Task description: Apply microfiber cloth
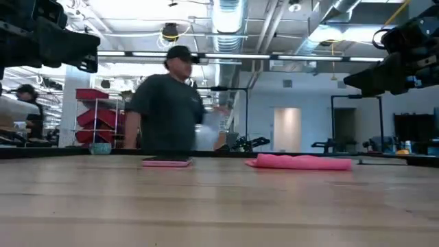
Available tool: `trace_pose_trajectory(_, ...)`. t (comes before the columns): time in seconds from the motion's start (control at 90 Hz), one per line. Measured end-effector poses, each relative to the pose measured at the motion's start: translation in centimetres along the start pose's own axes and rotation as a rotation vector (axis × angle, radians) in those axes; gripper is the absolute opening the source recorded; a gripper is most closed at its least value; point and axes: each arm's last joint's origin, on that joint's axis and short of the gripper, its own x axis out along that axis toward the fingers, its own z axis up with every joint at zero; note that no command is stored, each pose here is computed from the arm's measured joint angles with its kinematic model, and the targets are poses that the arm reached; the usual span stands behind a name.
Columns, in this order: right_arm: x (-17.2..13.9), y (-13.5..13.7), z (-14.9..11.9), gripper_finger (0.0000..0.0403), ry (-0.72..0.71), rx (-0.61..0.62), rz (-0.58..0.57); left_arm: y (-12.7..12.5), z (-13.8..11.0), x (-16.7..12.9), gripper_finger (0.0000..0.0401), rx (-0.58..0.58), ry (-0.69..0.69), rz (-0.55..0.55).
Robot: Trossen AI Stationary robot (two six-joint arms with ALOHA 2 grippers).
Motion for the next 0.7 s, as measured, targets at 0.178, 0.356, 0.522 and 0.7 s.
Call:
trace_pose_trajectory(0.178,0.0,0.0,0.3,0.0,-0.032,-0.001,0.0,0.0,0.1,0.0,0.0,0.002,-0.008,0.001)
trace_pose_trajectory(0.356,-0.1,0.0,1.0,0.0,-0.102,0.13,0.01,0.0,0.1,0.0,0.0,0.002,-0.01,0.0)
trace_pose_trajectory(0.522,-0.1,-0.1,1.2,0.0,-0.119,0.15,0.002,0.0,0.1,0.0,0.0,-0.003,-0.01,0.0)
trace_pose_trajectory(0.7,-0.2,-0.6,2.3,0.0,-0.233,0.159,-0.076,0.0,0.1,0.0,0.0,0.005,-0.01,0.0)
